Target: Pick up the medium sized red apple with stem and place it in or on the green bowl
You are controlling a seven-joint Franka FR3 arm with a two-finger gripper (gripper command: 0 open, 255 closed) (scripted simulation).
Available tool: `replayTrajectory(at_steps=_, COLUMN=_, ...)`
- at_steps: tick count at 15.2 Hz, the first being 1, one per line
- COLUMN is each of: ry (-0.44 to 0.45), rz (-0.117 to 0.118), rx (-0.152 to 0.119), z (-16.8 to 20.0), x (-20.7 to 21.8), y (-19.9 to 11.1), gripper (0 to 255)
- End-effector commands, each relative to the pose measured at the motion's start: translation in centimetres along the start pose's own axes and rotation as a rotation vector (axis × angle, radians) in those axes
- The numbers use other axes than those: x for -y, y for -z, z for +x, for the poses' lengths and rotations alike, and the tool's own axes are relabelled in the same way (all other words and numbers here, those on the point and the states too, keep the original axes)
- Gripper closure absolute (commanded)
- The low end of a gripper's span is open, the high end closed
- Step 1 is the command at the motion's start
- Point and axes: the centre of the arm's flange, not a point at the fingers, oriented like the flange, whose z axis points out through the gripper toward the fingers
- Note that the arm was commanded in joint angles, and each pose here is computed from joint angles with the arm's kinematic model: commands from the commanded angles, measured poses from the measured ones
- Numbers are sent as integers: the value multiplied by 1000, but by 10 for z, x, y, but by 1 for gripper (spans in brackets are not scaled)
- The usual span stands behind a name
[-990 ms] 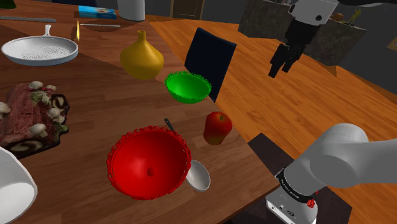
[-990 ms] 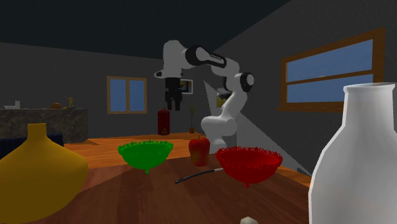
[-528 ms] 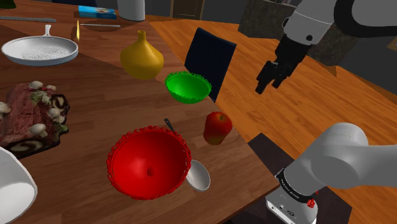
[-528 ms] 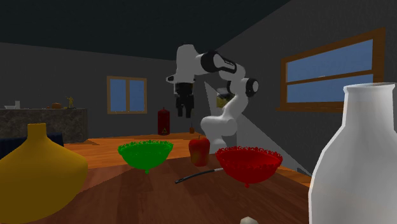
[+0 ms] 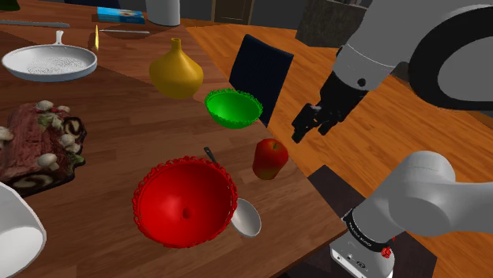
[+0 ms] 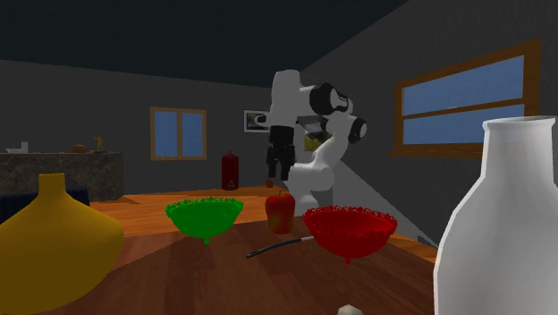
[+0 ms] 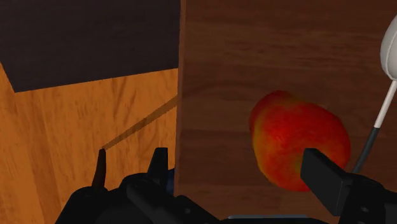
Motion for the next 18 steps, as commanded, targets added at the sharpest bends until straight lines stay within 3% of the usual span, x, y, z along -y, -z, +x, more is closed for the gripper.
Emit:
replayTrajectory(at_steps=1, ry=-23, rz=7, rx=-20, z=-7, x=24, y=-12, gripper=0)
replayTrajectory(at_steps=5, ry=-64, rz=16, rx=-60, z=-24, x=71, y=-31, gripper=0)
replayTrajectory(at_steps=13, ry=-66, rz=17, rx=-61, z=-22, x=73, y=-72, gripper=0)
replayTrajectory(at_steps=18, ry=-66, rz=17, rx=-61, z=-22, x=73, y=-72, gripper=0)
